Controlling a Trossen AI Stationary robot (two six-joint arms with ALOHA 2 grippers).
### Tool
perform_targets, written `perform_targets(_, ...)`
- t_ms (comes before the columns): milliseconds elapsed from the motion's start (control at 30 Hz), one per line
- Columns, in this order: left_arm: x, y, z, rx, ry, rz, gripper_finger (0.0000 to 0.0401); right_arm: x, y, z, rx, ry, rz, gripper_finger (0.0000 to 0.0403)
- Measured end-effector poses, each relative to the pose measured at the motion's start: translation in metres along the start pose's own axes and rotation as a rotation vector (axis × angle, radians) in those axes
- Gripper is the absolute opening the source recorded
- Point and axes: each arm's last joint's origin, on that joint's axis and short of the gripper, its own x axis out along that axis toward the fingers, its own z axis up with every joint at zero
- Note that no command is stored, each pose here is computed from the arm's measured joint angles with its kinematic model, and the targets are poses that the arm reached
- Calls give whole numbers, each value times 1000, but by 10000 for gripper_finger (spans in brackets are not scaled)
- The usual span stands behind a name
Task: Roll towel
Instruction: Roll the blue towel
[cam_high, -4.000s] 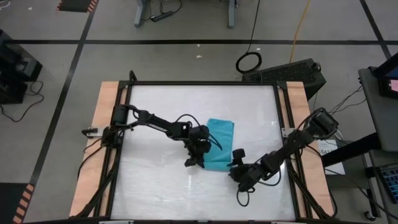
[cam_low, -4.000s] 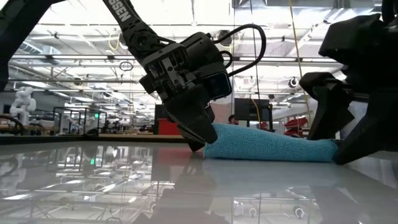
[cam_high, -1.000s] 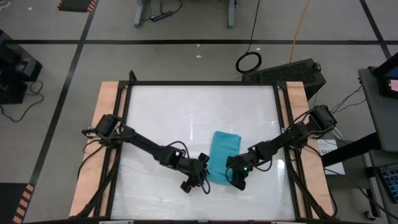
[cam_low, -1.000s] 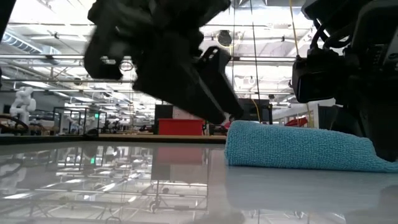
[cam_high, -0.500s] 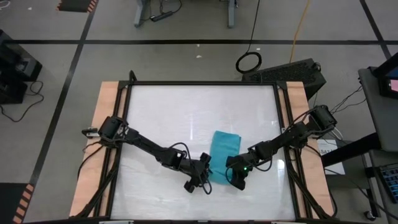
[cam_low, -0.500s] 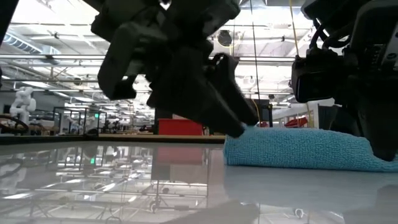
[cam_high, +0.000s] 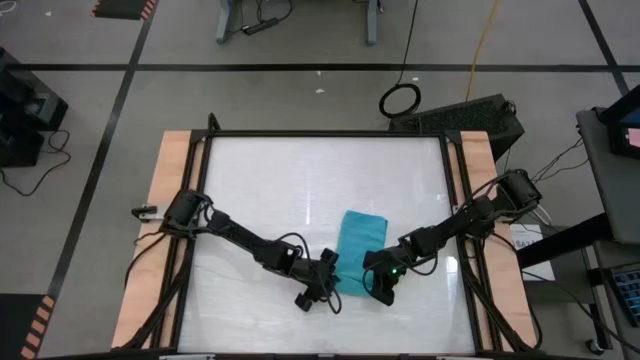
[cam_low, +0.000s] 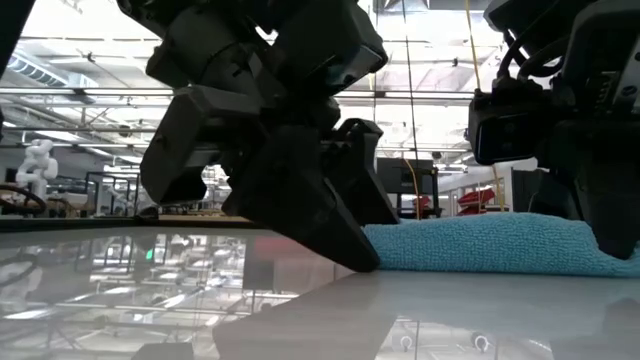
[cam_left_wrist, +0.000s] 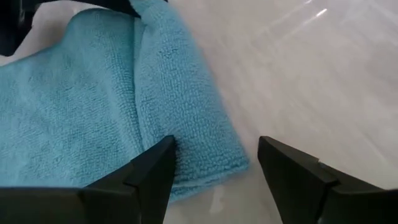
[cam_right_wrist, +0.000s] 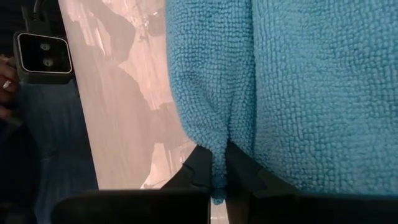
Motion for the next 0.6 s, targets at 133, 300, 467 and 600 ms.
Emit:
perform_targets(133,0,6,-2,-49,5,22,219,0,0,0,0,-1,0,6)
perform_targets(300,1,16,-5,-92,-2,3,139,0,1,1,-3,-6,7,6)
perform_targets(467,0,25,-8,-112,-29,-68,43,0,2,1,-7,-11,15,6)
perform_targets(600,-1,35,-12,-201,-83,-274,13,0,4,-1,-4,-15,19,6)
